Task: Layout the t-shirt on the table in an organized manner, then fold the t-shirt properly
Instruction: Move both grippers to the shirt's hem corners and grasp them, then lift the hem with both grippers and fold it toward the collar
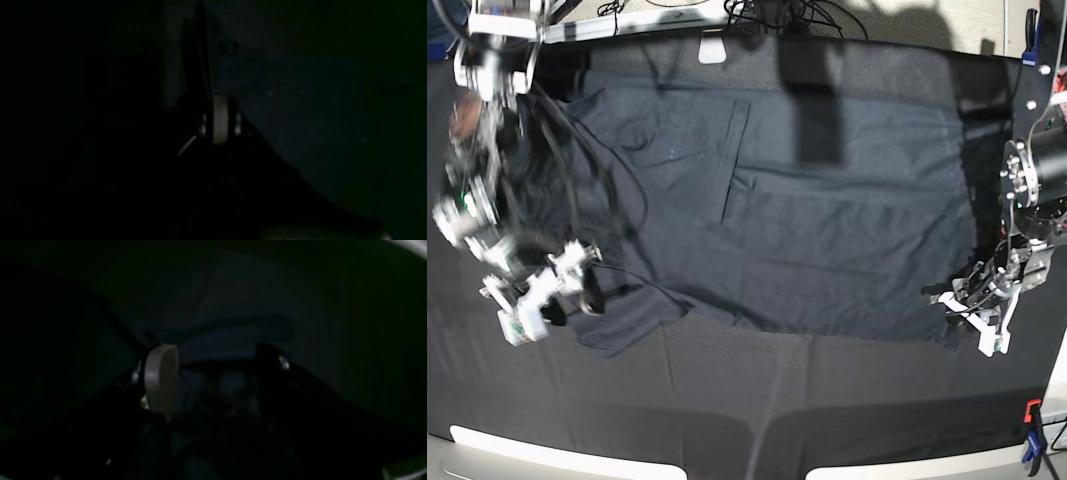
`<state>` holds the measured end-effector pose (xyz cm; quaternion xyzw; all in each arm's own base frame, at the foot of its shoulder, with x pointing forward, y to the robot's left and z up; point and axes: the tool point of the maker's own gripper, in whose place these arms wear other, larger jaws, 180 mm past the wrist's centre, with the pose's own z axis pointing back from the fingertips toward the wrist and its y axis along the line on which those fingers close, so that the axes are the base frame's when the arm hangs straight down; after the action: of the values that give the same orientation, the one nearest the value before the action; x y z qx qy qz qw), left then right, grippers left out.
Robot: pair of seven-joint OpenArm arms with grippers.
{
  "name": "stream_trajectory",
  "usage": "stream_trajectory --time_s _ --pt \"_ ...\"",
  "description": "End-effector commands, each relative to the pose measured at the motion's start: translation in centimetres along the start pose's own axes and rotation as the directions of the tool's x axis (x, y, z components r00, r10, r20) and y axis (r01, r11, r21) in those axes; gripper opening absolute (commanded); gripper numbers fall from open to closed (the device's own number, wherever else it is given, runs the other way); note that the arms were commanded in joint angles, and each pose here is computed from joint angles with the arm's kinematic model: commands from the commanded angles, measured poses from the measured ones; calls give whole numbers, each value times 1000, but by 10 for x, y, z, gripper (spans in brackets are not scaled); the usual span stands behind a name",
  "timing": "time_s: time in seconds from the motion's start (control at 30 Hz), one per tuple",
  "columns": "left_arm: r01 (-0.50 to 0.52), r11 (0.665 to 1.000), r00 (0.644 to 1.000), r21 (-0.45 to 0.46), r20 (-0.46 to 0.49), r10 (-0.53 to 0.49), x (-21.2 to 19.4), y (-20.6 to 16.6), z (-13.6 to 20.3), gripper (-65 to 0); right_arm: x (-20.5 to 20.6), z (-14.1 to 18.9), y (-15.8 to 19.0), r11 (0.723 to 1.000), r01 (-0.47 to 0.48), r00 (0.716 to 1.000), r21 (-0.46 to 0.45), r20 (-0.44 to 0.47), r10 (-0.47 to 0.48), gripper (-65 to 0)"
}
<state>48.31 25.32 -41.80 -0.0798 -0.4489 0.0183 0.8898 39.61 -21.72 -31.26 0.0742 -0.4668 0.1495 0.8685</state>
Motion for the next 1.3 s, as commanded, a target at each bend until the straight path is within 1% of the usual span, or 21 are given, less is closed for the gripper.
stream_trajectory --time_s 0.0,0.03,0.1,0.23,0.3,0.37,0.53,0.6,0.67,0.73,0.83,0.93,1.03,1.13,1.2,1.27 --pt "5 1000 999 6 51 -5 27 4 1 -650 24 -4 -12 1000 1 1000 -9 29 -1 -292" --pt "5 1000 999 7 50 -5 27 4 1 -650 21 -14 -15 1000 29 999 -2 -28 -29 -292" --pt "5 1000 999 7 47 -5 27 4 1 -650 19 -30 -20 997 71 988 12 -136 -69 -292" --pt "4 1000 999 7 49 -5 27 4 1 -650 25 -55 -28 996 87 958 27 -277 -76 -292" --pt "4 1000 998 7 57 -5 28 4 1 -650 21 -63 -38 998 69 935 -1 -348 -65 -292" --pt "5 1000 998 7 65 -5 30 4 1 -650 12 -67 -51 997 66 906 -46 -416 -79 -292" --pt "5 1000 997 7 72 -5 31 4 1 -650 -14 -67 -68 991 94 834 -91 -537 -128 -292" --pt "4 1000 997 7 80 -5 32 4 1 -650 -21 -64 -73 989 107 822 -99 -551 -144 -292" --pt "4 1000 997 7 81 -4 33 4 1 -650 -23 -61 -80 988 106 829 -111 -539 -150 -292" --pt "0 1000 997 7 82 -1 33 4 1 -650 -21 -60 -86 987 105 843 -122 -516 -154 -292" --pt "-2 1000 996 6 84 2 33 4 1 -650 -16 -63 -87 987 107 859 -123 -488 -154 -292" --pt "-2 1000 996 7 86 1 34 4 1 -650 -12 -69 -80 988 111 870 -109 -470 -149 -292" --pt "-2 1000 996 7 86 1 34 4 1 -650 -5 -80 -67 990 114 887 -82 -440 -139 -292" --pt "-2 1000 996 7 85 1 33 4 1 -650 0 -88 -55 992 110 897 -61 -424 -126 -292" --pt "-2 1000 996 7 85 1 33 4 1 -650 6 -93 -52 993 104 911 -58 -394 -119 -292" --pt "-2 1000 996 7 85 1 33 4 1 -650 15 -97 -54 994 87 933 -63 -344 -103 -292"
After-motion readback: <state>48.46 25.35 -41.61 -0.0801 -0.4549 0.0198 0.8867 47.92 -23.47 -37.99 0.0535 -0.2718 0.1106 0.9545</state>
